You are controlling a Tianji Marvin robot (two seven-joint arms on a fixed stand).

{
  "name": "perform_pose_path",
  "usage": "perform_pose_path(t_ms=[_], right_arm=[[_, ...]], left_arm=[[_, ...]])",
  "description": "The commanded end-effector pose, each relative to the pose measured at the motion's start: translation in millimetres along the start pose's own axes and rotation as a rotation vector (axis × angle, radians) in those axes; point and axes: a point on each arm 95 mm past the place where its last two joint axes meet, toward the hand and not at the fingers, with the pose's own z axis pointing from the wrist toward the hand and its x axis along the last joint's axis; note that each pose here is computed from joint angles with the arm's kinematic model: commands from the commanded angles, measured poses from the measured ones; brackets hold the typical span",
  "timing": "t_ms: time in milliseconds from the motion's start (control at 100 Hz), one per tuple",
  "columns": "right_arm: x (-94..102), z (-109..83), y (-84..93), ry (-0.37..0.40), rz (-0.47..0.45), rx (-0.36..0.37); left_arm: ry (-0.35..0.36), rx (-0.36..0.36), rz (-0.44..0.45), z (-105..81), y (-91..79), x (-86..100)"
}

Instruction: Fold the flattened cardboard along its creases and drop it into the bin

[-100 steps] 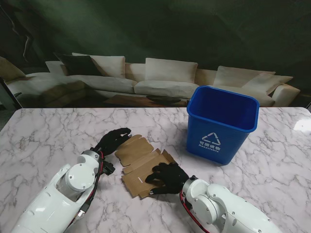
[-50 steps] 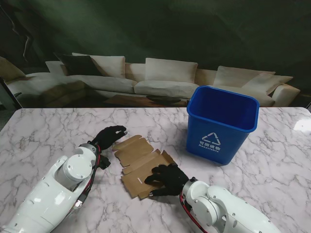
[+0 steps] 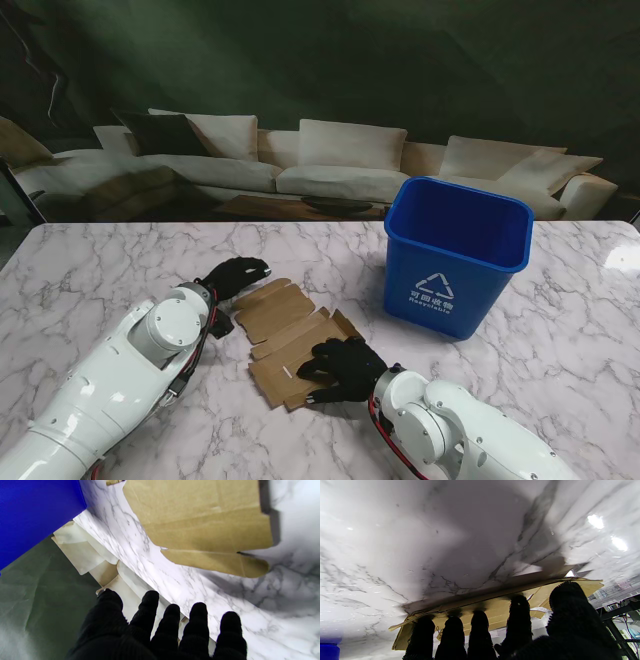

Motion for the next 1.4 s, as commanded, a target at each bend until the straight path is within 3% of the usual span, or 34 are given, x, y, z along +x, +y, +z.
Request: perform_pose_path(t_ms=[0,360,720,1390], right_arm=[[-8.8,-1.9,-27.1,-0.033,0.007,0.076],[-9.5,0.0,-26.9,-0.039,0.012,0.075],[-9.7,1.5,-26.4,-0.046,0.017,0.072],[-10.5,5.1,-30.7,-0.06,0.023,0.08]], left_arm=[[-0.006,-0.03,0.009,2.9,4.9,-1.4],[-0.052,-0.094,0.038,11.3,11.3,-10.7],[-0.108,-0.208,0.037,10.7,21.1,-15.7],[-0.092,-0.404,-0.094,-0.9,44.8,1.3]])
